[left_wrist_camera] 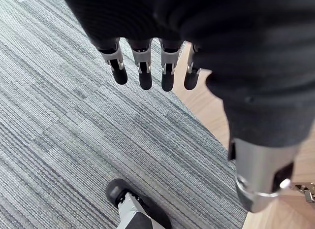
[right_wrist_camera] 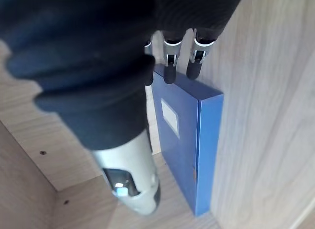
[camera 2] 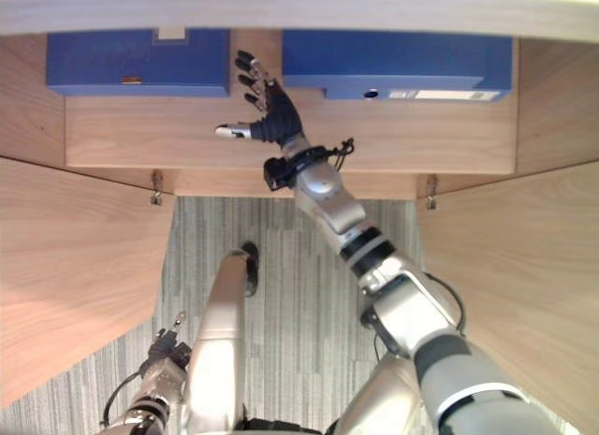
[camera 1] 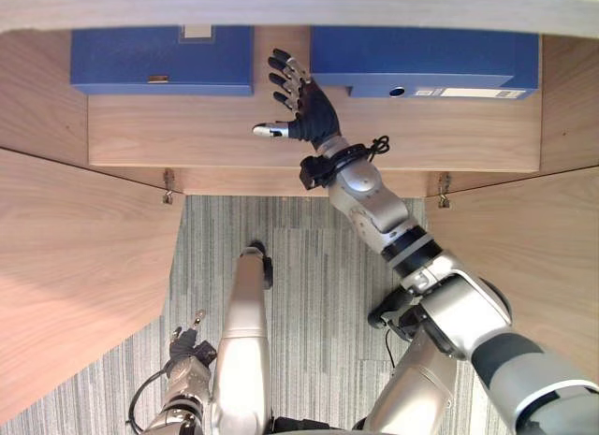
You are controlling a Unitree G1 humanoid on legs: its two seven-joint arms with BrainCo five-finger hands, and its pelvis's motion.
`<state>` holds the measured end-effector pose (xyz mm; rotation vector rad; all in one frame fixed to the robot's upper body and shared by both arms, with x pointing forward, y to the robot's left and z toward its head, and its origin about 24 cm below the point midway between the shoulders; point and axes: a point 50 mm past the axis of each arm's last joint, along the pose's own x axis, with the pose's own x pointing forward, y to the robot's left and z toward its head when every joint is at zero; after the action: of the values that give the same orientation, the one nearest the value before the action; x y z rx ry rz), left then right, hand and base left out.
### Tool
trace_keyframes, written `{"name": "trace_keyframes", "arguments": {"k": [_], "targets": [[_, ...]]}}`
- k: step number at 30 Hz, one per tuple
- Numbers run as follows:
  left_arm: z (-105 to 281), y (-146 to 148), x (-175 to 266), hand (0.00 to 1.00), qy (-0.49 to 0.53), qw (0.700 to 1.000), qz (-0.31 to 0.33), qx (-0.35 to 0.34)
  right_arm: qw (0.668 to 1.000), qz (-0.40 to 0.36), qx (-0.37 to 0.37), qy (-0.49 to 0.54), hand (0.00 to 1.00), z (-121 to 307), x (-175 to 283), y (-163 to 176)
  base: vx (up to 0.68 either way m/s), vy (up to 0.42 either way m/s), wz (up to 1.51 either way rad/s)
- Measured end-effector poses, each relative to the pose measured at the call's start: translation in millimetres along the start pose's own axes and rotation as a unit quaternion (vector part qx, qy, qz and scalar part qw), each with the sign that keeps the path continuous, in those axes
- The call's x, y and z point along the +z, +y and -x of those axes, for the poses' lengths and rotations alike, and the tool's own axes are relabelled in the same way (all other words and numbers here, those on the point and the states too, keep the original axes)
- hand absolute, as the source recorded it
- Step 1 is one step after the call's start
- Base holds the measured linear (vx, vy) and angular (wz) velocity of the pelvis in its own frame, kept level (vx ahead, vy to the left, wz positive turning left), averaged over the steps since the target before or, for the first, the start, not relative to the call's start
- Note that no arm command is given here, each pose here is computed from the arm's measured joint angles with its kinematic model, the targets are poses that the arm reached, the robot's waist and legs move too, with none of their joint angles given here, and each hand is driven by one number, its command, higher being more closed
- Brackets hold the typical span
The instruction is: Walk over to the cabinet, pick up the folder, carry it to the office cabinet, place the folder inside the office cabinet, then close the office cabinet door
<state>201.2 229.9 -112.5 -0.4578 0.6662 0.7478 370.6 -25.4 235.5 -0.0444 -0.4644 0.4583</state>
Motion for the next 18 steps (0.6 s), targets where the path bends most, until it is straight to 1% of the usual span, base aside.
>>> {"name": "trace_keyframes", "arguments": {"k": [1,5,8,12,18], "targets": [[0.1,-1.2,0.6,0.00,-0.002,1.000,0.001,-0.001,1.000,0.016,-0.004,0.001,0.00,-2.7,1.4,-1.0,0.00,0.000,0.00],[0.4,-4.0,0.4,0.00,-0.001,1.000,0.002,-0.003,0.999,0.028,-0.034,0.008,0.00,-9.9,5.4,-10.5,0.01,0.000,0.03],[2.1,-8.4,-3.8,0.00,0.005,1.000,-0.001,-0.010,0.997,0.041,-0.058,0.040,0.00,-10.9,-4.4,-22.9,0.02,0.001,0.02],[3.1,-16.2,-4.0,0.00,0.005,1.000,-0.008,-0.027,0.990,0.090,-0.062,0.084,0.00,-8.7,-19.4,-28.8,0.02,-0.002,0.01],[4.1,-19.8,-6.1,0.00,0.011,0.999,-0.001,-0.033,0.986,0.109,-0.079,0.096,0.00,-9.3,-19.5,-41.5,0.01,-0.008,0.02]]}}
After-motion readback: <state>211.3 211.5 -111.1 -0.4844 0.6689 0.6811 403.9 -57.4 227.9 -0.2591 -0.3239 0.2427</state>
